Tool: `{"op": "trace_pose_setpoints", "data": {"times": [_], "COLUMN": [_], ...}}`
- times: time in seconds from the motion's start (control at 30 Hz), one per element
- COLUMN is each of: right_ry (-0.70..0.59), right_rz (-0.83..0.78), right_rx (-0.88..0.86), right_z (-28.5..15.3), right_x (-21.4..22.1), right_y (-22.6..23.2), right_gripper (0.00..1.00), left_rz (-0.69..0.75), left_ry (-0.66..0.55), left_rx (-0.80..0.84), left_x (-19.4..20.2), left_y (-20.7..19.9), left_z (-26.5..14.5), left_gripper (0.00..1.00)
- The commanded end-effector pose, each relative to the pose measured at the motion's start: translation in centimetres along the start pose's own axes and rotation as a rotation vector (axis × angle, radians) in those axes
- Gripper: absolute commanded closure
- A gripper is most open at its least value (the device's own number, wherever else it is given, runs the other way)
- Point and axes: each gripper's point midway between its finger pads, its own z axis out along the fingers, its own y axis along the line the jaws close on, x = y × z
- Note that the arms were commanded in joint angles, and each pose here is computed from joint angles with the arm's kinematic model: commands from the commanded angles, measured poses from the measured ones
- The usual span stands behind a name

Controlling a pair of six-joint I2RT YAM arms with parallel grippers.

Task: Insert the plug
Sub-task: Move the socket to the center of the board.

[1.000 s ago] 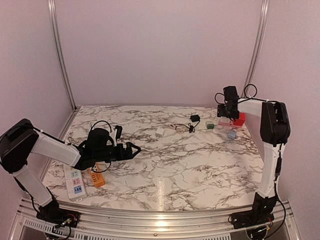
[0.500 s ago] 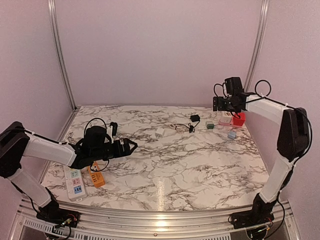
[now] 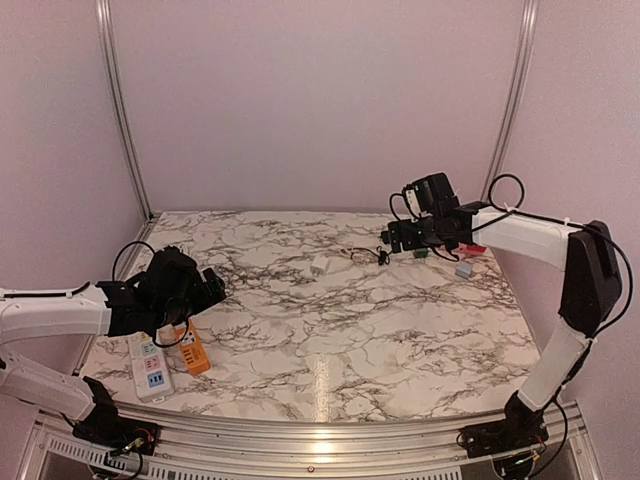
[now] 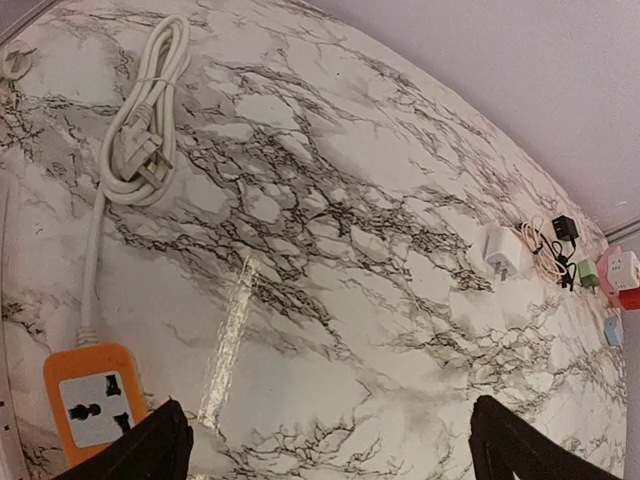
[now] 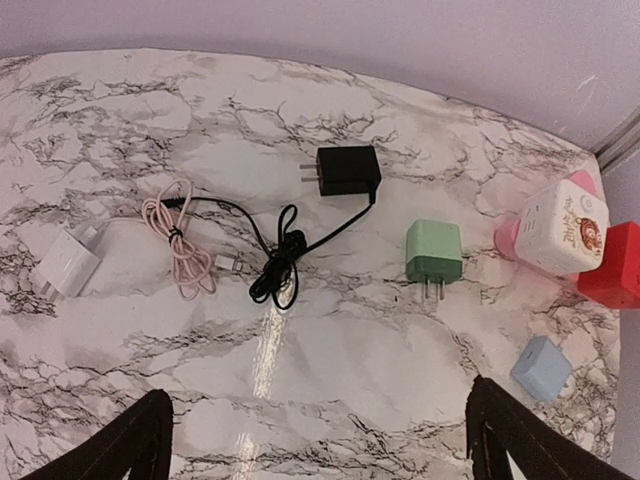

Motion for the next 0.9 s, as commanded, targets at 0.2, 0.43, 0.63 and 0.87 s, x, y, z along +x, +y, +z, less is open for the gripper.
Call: {"op": "trace_pose_setpoints", "data": {"times": [0.2, 0.43, 0.63, 0.87], "right_ry": [-0.040, -0.036, -0.029, -0.026], "right_rz": [0.007, 0.005, 0.002, 0.006], "right_rx": [-0.038, -0.038, -0.056, -0.074], "right_z": [-1.3, -1.2, -0.9, -0.7], "right_x": [-0.2, 0.1, 0.3, 0.3], "right_y": [1.1, 1.1, 1.6, 1.9], "right_gripper": [0.05, 0.05, 0.06, 0.07], "left_rz": [-0.004, 0.025, 0.029, 0.059], "left_ry": [0.032, 0.102, 0.145, 0.176], "left_rx": [-0.342, -0.402, -0.483, -0.505], "left_x": [0.6, 2.3, 4.0, 5.0], "left_y": [5.7, 6.4, 8.2, 8.2], "left_z": [-1.5, -0.8, -0.3, 0.7], "left_gripper": [0.01, 0.01, 0.01, 0.01]}}
